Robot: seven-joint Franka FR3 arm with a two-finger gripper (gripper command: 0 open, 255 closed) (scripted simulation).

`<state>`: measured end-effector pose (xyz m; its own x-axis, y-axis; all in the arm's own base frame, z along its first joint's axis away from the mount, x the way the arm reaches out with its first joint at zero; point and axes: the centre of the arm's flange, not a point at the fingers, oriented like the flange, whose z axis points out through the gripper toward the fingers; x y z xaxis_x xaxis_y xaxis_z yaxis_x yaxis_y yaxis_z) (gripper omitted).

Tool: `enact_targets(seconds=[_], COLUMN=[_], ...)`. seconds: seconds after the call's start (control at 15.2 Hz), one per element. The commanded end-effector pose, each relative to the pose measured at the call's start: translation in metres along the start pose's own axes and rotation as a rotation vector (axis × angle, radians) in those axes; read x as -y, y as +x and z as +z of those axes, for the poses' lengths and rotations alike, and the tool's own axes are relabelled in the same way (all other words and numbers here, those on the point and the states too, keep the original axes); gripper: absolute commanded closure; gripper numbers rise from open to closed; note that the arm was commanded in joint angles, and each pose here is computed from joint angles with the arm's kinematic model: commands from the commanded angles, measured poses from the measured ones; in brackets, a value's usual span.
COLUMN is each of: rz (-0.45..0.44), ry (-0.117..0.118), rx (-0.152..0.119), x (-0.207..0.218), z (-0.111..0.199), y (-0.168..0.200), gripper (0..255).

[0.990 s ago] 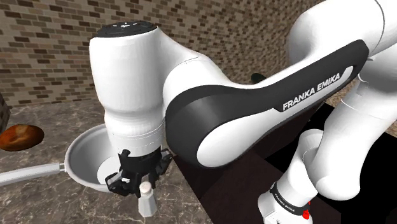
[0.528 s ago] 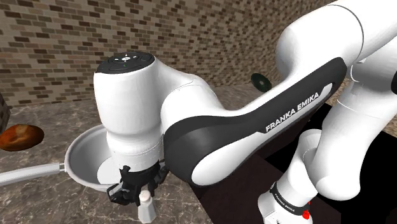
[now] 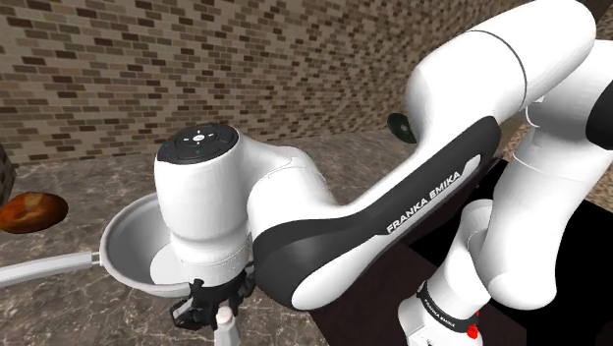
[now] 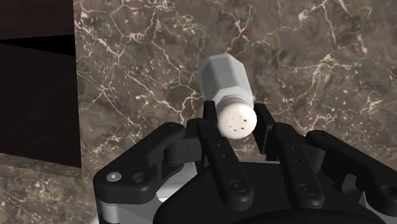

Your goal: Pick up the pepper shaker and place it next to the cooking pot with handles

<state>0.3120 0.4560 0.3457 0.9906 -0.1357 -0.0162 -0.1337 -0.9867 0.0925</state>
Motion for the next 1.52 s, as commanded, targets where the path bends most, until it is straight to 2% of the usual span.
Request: enact_targets(seconds=[0.0,0.73,1.25,1.32,1.45], rz=[0.000,0.000,0.000,0.000,0.000], ry=[0.001,0.001,0.001,0.001,0.001], rx=[0.000,0.000,0.000,0.000,0.000], x=[0.003,0.008,0.008,0.008,0.008], z=[0.010,0.071,0.071,0.071,0.071], y=[0.000,0.001,0.001,0.001,0.001], gripper=[255,255,255,0,0])
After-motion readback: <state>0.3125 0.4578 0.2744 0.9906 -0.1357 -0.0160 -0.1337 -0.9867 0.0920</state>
